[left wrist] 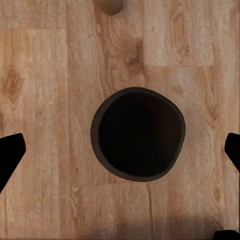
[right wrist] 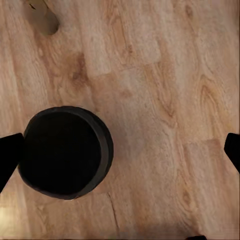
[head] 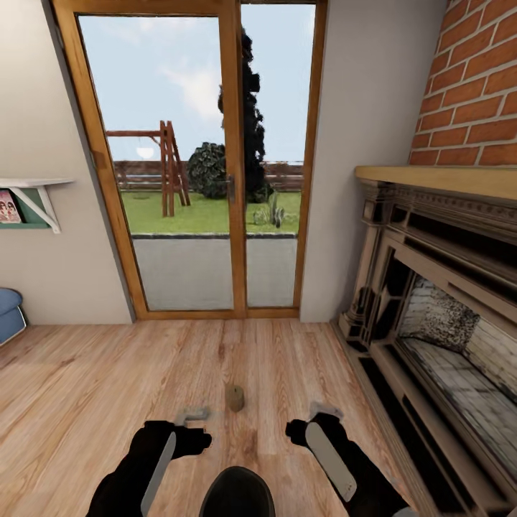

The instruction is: Place each of the two pumpkins and all three candles from the living room inside a cabinet in the living room (use any cabinet), then make sure every cabinet is closed, and position the cauldron so it is next to a table in the living room.

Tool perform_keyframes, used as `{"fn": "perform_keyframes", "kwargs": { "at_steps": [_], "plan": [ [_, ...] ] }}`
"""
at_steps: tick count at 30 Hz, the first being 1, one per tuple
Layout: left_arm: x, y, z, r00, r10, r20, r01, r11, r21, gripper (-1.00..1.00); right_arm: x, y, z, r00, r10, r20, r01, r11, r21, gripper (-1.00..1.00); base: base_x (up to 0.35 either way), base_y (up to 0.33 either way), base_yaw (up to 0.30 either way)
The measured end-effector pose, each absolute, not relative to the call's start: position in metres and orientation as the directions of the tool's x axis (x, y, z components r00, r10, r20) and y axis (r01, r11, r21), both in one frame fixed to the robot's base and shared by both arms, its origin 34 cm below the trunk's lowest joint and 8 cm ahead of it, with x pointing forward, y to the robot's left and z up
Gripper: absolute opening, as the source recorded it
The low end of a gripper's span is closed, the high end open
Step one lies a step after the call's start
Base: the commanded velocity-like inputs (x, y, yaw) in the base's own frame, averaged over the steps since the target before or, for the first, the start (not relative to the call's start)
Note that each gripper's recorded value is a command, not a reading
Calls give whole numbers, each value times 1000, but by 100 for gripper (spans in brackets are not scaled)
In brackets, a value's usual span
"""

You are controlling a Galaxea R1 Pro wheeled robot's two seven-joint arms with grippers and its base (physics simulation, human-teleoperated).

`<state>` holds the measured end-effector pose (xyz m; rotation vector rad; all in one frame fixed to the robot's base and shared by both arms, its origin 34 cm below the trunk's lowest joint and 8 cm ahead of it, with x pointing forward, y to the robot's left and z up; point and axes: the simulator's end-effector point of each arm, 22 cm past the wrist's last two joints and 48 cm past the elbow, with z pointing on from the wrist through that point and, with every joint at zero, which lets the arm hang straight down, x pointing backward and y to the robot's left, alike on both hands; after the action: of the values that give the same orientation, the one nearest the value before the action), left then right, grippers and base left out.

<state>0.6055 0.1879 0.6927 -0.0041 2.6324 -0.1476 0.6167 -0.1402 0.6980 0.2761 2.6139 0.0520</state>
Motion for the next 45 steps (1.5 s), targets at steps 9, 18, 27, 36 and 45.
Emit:
{"fn": "perform_keyframes", "kwargs": {
  "at_steps": [9, 18, 27, 36, 45],
  "plan": [
    [605, 203, 691, -877, -81, -474, -26, 992, -121, 100, 643, -145, 723, -825, 190, -533, 179, 981, 74, 100, -68, 54, 0],
    [605, 203, 691, -878, -81, -472, -27, 992, -121, 100, 643, -149, 730, -817, 202, -540, 212, 976, 44, 100, -42, 66, 68],
    [607, 204, 695, -872, -82, -482, -27, 993, -119, 100, 637, -133, 726, -830, 201, -520, 202, 978, 56, 100, -3, 6, 112],
    [606, 202, 685, -874, -75, -480, -22, 993, -116, 100, 619, -122, 692, -864, 193, -466, 197, 980, 39, 100, 0, 0, 1],
    [605, 199, 668, -875, -68, -479, -15, 993, -113, 100, 617, -120, 674, -867, 190, -461, 194, 980, 40, 100, 0, 0, 0]
  ]
}}
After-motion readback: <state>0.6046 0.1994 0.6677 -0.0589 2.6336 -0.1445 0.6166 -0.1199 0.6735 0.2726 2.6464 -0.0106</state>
